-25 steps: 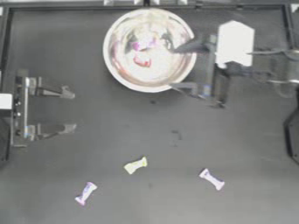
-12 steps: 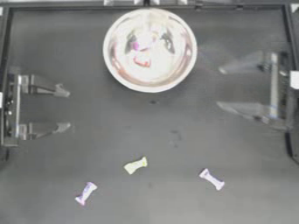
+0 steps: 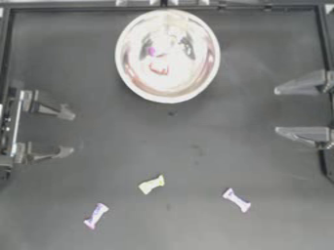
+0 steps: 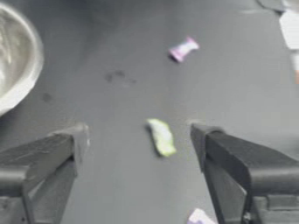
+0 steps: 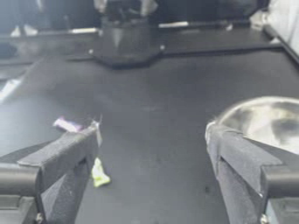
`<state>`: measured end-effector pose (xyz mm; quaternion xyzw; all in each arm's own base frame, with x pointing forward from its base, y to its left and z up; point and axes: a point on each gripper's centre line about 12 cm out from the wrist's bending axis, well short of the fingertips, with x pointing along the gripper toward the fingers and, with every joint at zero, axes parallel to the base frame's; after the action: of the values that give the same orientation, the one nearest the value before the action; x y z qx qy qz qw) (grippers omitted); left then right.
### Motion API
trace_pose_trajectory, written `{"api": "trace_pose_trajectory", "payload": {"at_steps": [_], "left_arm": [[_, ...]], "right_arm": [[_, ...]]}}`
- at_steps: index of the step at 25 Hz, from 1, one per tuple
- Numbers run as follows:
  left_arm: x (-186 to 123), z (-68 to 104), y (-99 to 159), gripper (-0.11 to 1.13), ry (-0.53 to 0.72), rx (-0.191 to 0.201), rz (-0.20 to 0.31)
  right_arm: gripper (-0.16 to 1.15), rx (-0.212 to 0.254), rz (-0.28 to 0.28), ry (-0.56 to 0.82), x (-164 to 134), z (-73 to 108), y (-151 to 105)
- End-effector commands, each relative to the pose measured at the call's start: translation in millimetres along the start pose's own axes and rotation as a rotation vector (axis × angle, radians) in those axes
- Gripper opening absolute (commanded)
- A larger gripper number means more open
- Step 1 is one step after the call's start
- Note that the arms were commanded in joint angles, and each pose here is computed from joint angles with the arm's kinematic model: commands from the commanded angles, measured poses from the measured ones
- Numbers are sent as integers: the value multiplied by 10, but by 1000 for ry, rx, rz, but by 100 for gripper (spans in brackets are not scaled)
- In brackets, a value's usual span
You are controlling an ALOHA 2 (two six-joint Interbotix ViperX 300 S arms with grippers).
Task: Put candies in bowl
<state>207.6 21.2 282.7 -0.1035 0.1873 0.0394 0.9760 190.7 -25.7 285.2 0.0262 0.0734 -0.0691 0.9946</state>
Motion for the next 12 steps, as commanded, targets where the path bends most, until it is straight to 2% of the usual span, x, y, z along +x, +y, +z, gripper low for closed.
{"api": "trace_pose_trajectory", "payload": {"at_steps": [1,4,7,8,12], "left_arm": [[-30,136,-35,99,45,-44,-5],[-27,167,-41,99,130,-111,20],[-4,203,-63,99,241,-155,84],[14,216,-94,99,279,-158,109],[117,261,-355,100,406,-129,240]], "right_arm": [[100,8,-1,-2,8,18,-2],[100,14,-2,8,5,-6,-3],[100,19,-2,14,6,-22,-4],[100,20,-3,15,3,-23,-4],[100,22,-4,31,3,-60,-7]]}}
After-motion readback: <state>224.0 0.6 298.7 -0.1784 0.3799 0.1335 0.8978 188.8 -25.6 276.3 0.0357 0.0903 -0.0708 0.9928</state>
